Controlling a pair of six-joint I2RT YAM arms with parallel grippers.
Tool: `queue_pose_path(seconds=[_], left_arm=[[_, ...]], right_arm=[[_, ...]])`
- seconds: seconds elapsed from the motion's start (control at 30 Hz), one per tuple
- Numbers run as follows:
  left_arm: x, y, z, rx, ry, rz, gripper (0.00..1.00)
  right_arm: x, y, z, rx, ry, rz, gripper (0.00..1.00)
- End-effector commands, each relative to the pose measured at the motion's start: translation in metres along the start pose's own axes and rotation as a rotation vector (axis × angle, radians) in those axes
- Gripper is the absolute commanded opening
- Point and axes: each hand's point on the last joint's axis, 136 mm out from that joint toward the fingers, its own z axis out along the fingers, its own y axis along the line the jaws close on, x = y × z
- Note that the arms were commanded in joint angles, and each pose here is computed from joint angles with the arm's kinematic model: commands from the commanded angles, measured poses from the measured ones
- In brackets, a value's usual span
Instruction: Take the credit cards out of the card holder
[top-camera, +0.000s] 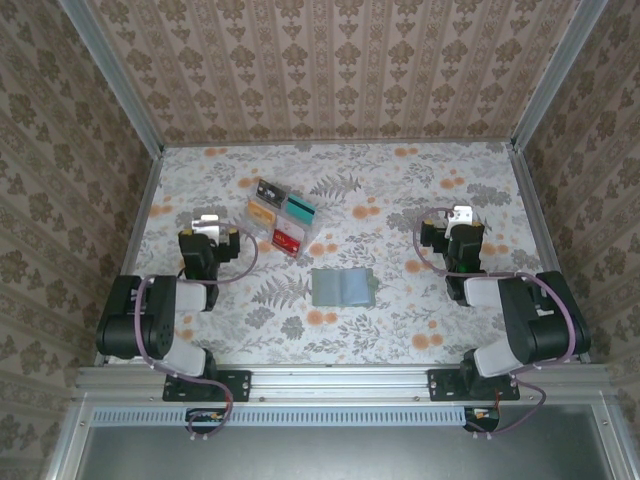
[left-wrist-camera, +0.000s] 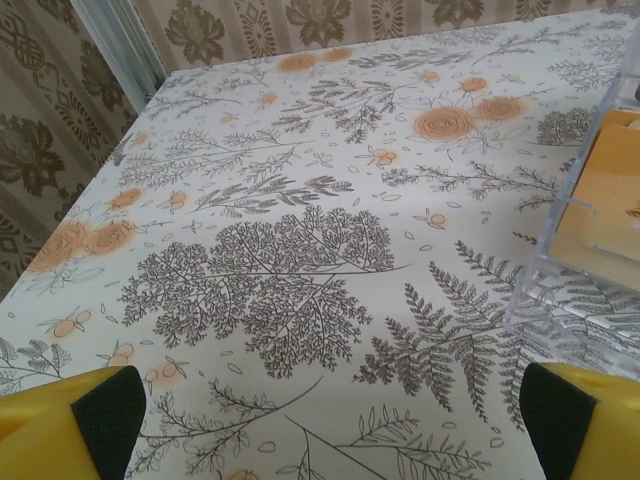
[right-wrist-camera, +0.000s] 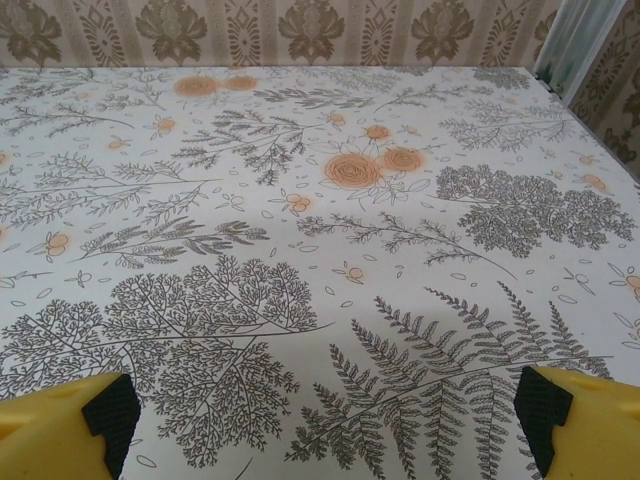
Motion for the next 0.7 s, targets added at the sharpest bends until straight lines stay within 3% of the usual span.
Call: queue_pose_path(seconds=[0.0, 0.13, 0.67], left_arm=[[-0.013, 0.005, 0.004, -0.021, -0.047, -0.007, 1.00], [-0.010, 0.021, 0.011, -0.111, 0.005, -0.046, 1.00], [-0.010, 0.018, 0.013, -0.057, 0.008, -0.056, 1.00]], right_arm=[[-0.007, 0.001, 0.006, -0.017, -0.033, 0.020, 1.00], [-0.007, -0.001, 0.008, -0.019, -0.026, 0.031, 1.00], [-0.006, -0.002, 0.008, -0.022, -0.023, 0.038, 1.00]])
